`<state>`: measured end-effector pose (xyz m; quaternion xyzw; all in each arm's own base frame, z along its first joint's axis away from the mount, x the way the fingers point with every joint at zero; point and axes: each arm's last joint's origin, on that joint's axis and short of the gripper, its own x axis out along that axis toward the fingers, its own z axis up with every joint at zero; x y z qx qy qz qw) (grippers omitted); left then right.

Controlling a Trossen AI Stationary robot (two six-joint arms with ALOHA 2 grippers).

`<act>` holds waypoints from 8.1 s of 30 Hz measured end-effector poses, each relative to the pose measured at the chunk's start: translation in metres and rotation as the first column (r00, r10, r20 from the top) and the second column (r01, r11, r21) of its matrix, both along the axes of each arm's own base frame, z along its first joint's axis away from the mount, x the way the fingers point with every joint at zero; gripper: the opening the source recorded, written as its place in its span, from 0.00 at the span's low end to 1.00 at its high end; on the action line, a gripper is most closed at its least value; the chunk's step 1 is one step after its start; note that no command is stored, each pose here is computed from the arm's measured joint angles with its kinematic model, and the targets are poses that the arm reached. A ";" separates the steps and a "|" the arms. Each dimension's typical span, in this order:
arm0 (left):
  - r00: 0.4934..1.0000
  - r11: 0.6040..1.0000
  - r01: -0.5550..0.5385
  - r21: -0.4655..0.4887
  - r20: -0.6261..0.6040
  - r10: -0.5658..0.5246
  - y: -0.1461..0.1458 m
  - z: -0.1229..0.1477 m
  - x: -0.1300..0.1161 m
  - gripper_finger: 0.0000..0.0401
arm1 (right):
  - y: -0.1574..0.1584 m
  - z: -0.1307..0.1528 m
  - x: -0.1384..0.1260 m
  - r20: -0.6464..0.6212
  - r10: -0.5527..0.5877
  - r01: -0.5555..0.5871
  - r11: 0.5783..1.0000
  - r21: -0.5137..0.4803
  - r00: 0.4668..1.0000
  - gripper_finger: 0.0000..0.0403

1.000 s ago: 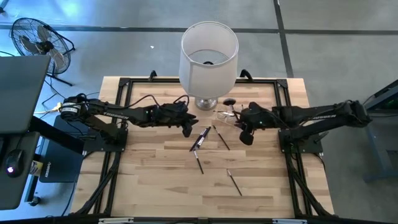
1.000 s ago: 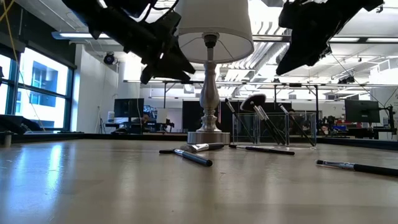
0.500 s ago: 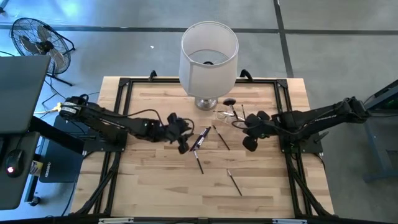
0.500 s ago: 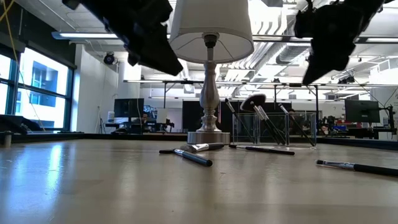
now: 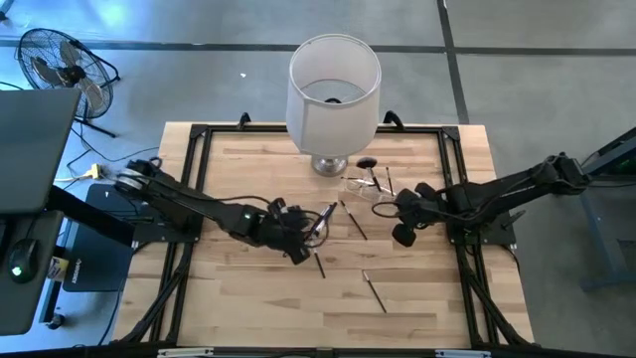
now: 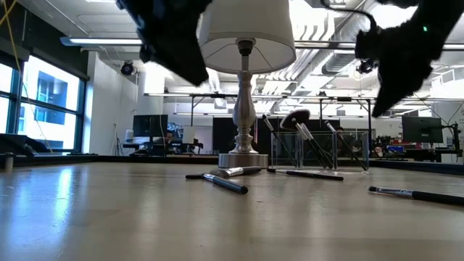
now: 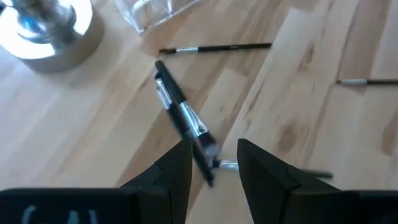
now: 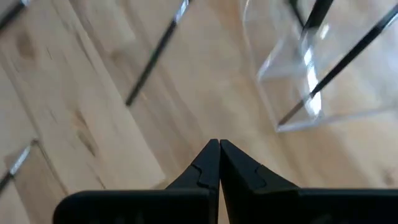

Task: Put items in baskets/containers
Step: Put the foundation brush into the transparent organizer

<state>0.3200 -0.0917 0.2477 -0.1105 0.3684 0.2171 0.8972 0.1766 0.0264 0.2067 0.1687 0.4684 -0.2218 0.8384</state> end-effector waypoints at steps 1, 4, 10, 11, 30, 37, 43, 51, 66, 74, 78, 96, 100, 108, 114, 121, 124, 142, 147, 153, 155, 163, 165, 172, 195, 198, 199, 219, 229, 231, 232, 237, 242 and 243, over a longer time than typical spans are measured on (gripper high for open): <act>1.000 1.000 -0.020 -0.019 0.015 0.020 -0.002 0.000 0.007 0.31 | 0.000 -0.005 -0.001 -0.009 0.001 0.000 1.000 0.022 1.000 0.01; 0.997 0.997 -0.067 -0.045 0.036 0.069 -0.007 -0.002 0.024 0.31 | 0.002 -0.019 -0.005 -0.026 0.031 -0.029 0.996 0.089 0.999 0.00; 0.984 0.980 -0.177 -0.085 0.005 0.179 -0.005 -0.017 0.054 0.31 | 0.003 -0.040 -0.012 -0.054 0.126 -0.119 0.985 0.123 0.991 0.00; 0.979 0.975 -0.201 -0.091 -0.011 0.201 -0.003 -0.019 0.056 0.31 | 0.002 -0.042 -0.012 -0.054 0.129 -0.122 0.985 0.122 0.990 0.00; 0.902 0.842 -0.410 -0.351 -0.291 0.318 0.042 -0.066 0.082 0.31 | 0.004 -0.042 -0.011 -0.019 0.230 -0.225 0.965 0.137 0.973 0.01; 0.881 0.817 -0.438 -0.375 -0.359 0.308 0.040 -0.081 0.084 0.31 | 0.005 -0.042 -0.010 -0.008 0.236 -0.233 0.962 0.142 0.972 0.00; 0.886 0.818 -0.429 -0.383 -0.356 0.298 0.036 -0.087 0.086 0.31 | 0.005 -0.041 -0.010 0.002 0.238 -0.236 0.961 0.144 0.971 0.01; 0.888 0.817 -0.429 -0.385 -0.349 0.301 0.037 -0.091 0.088 0.31 | 0.005 -0.040 -0.009 0.021 0.238 -0.239 0.961 0.143 0.971 0.02; 0.891 0.712 -0.454 -0.535 -0.277 0.360 0.033 -0.080 0.101 0.31 | 0.005 -0.039 -0.008 0.029 0.238 -0.240 0.960 0.143 0.971 0.02; 0.898 0.655 -0.435 -0.618 -0.246 0.365 0.033 -0.082 0.110 0.31 | 0.005 -0.039 -0.008 0.035 0.239 -0.241 0.959 0.150 0.970 0.02; 0.877 0.616 -0.469 -0.632 -0.250 0.410 0.033 -0.082 0.110 0.31 | 0.006 -0.039 -0.008 0.036 0.241 -0.244 0.957 0.155 0.970 0.02; 0.872 0.597 -0.460 -0.657 -0.206 0.445 0.033 -0.075 0.116 0.31 | 0.006 -0.039 -0.008 0.039 0.243 -0.246 0.957 0.155 0.969 0.02; 0.895 0.624 -0.398 -0.672 -0.137 0.424 0.032 -0.057 0.125 0.31 | 0.006 -0.039 -0.008 0.038 0.254 -0.257 0.955 0.147 0.966 0.02; 0.897 0.707 -0.369 -0.604 -0.033 0.440 0.035 -0.042 0.131 0.31 | 0.006 -0.039 -0.008 0.038 0.256 -0.259 0.955 0.145 0.966 0.02; 0.890 0.683 -0.387 -0.619 -0.058 0.452 0.037 -0.060 0.139 0.31 | 0.006 -0.039 -0.007 0.040 0.256 -0.259 0.955 0.144 0.966 0.02; 0.905 0.609 -0.408 -0.680 -0.212 0.369 0.041 -0.093 0.143 0.31 | 0.006 -0.038 -0.006 0.059 0.256 -0.262 0.954 0.143 0.965 0.02; 0.905 0.602 -0.414 -0.683 -0.241 0.350 0.039 -0.093 0.141 0.31 | 0.006 -0.037 -0.005 0.068 0.256 -0.263 0.954 0.143 0.964 0.02; 0.778 0.636 -0.625 -0.453 -0.434 0.455 0.030 -0.096 0.114 0.31 | 0.007 -0.036 -0.004 0.092 0.232 -0.244 0.956 0.161 0.968 0.02; 0.756 0.624 -0.651 -0.432 -0.441 0.483 0.026 -0.097 0.111 0.31 | 0.007 -0.036 -0.004 0.092 0.234 -0.246 0.955 0.163 0.968 0.02; 0.770 0.621 -0.637 -0.457 -0.421 0.480 0.021 -0.087 0.119 0.31 | 0.007 -0.036 -0.004 0.091 0.236 -0.248 0.955 0.162 0.967 0.02; 0.773 0.625 -0.634 -0.456 -0.405 0.489 0.021 -0.080 0.122 0.31 | 0.007 -0.036 -0.004 0.091 0.236 -0.248 0.955 0.162 0.967 0.02; 0.790 0.642 -0.612 -0.462 -0.332 0.515 0.023 -0.058 0.130 0.31 | 0.007 -0.036 -0.004 0.091 0.236 -0.248 0.955 0.162 0.967 0.02; 0.787 0.646 -0.617 -0.450 -0.326 0.524 0.023 -0.059 0.129 0.31 | 0.007 -0.036 -0.004 0.091 0.236 -0.248 0.955 0.162 0.967 0.02; 0.769 0.638 -0.635 -0.435 -0.288 0.570 0.025 -0.058 0.130 0.31 | 0.007 -0.036 -0.004 0.091 0.236 -0.248 0.955 0.162 0.967 0.02; 0.765 0.604 -0.644 -0.470 -0.366 0.531 0.032 -0.089 0.141 0.31 | 0.007 -0.036 -0.004 0.097 0.240 -0.255 0.949 0.185 0.966 0.02; 0.753 0.617 -0.658 -0.431 -0.358 0.552 0.033 -0.090 0.139 0.31 | 0.008 -0.036 -0.003 0.101 0.242 -0.257 0.948 0.189 0.965 0.02; 0.747 0.619 -0.664 -0.419 -0.362 0.557 0.034 -0.090 0.138 0.31 | 0.008 -0.036 -0.003 0.101 0.242 -0.257 0.948 0.189 0.965 0.02; 0.716 0.684 -0.683 -0.258 -0.420 0.557 0.038 -0.093 0.125 0.10 | 0.008 -0.035 -0.003 0.110 0.244 -0.261 0.946 0.192 0.963 0.02; 0.770 0.854 -0.488 -0.179 -0.549 0.325 0.037 -0.093 0.116 0.00 | 0.008 -0.034 -0.002 0.119 0.315 -0.331 0.932 0.150 0.942 0.02; 0.777 0.888 -0.425 -0.173 -0.572 0.261 0.033 -0.093 0.114 0.00 | 0.009 -0.034 -0.002 0.117 0.360 -0.374 0.917 0.136 0.925 0.02; 0.780 0.902 -0.397 -0.170 -0.580 0.235 0.031 -0.093 0.113 0.00 | 0.009 -0.034 -0.002 0.118 0.374 -0.388 0.912 0.136 0.920 0.02; 0.772 0.959 -0.220 -0.180 -0.633 0.058 0.009 -0.086 0.110 0.00 | 0.009 -0.032 0.001 0.140 0.390 -0.404 0.910 0.091 0.910 0.02; 0.766 0.991 -0.014 -0.130 -0.639 -0.073 -0.016 -0.081 0.105 0.00 | 0.010 -0.029 0.005 0.177 0.450 -0.462 0.886 0.035 0.875 0.02; 0.760 0.993 0.025 -0.118 -0.642 -0.095 -0.021 -0.081 0.104 0.00 | 0.010 -0.029 0.005 0.183 0.481 -0.493 0.870 0.021 0.857 0.01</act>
